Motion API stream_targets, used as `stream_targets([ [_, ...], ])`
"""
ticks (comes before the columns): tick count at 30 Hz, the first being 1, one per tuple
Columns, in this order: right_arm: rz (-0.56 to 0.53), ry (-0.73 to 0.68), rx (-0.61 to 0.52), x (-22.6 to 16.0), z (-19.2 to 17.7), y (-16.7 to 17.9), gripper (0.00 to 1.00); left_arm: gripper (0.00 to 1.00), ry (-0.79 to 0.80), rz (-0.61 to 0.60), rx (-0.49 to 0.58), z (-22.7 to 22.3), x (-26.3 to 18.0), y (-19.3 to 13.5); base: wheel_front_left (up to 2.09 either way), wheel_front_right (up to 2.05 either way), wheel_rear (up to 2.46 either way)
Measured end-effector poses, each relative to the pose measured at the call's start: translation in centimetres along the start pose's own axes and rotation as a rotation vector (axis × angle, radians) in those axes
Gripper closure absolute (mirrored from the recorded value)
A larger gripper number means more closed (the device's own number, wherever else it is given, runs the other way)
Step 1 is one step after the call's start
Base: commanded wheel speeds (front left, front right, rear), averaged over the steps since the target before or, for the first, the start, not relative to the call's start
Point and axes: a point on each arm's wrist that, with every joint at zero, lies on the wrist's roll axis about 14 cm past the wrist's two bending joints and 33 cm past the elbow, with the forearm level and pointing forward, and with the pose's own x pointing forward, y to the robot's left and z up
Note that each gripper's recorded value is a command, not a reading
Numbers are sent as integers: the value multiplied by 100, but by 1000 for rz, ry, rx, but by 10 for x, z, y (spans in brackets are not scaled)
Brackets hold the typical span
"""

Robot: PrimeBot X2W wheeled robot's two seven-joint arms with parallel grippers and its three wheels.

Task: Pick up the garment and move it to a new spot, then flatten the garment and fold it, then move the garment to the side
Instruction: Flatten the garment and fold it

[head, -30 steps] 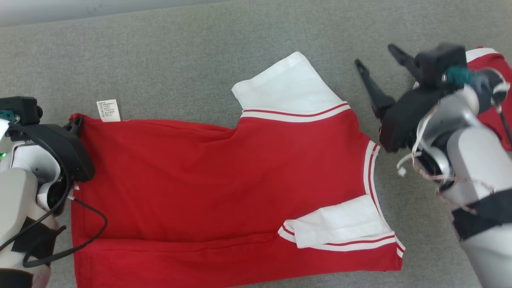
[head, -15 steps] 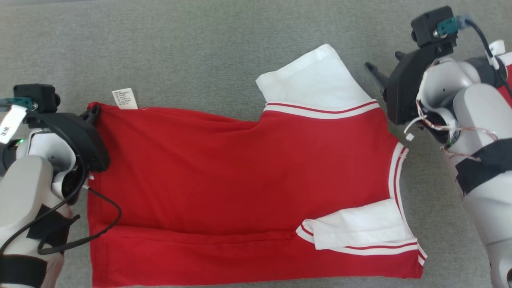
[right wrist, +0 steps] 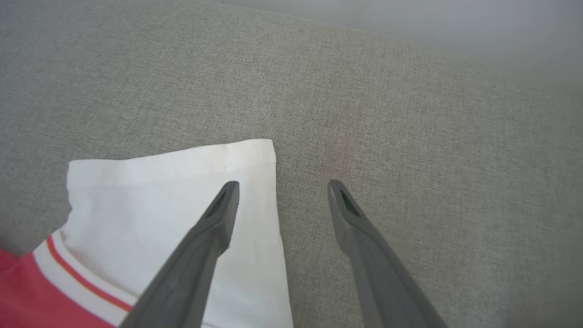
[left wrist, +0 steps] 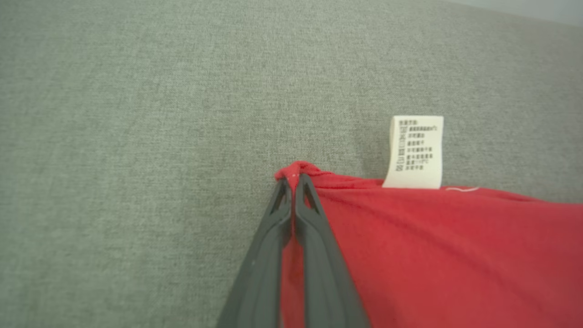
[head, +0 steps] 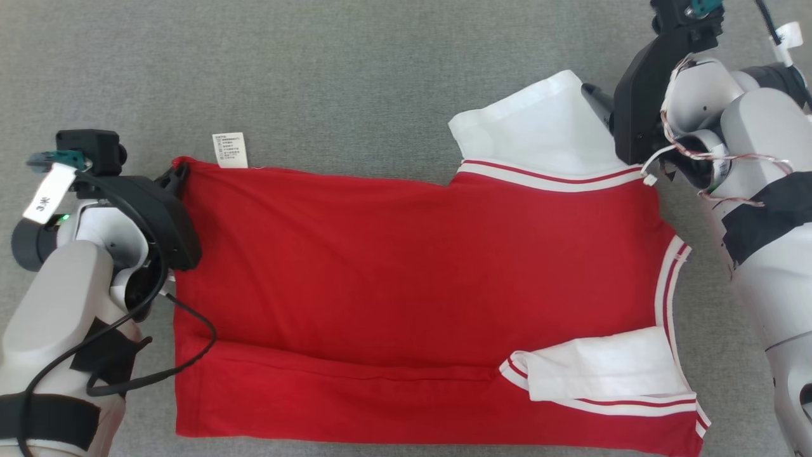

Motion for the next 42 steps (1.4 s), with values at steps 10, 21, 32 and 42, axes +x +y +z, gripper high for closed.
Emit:
stream_targets([
  [10, 32, 48, 30, 18, -4, 11, 0, 100, -5, 10, -9, -1, -2, 3, 0, 0, 0],
  [21, 35, 125, 36, 35, -19, 16, 79, 100, -10, 25, -14, -5, -3, 10, 0, 0, 0],
  [32, 15, 118, 32, 38, -16, 10, 4, 100, -15, 28, -11, -3, 0, 12, 0, 0, 0],
  [42, 2, 115, 34, 42, -15, 6, 73, 100, -22, 23, -27, -3, 3, 11, 0, 0, 0],
])
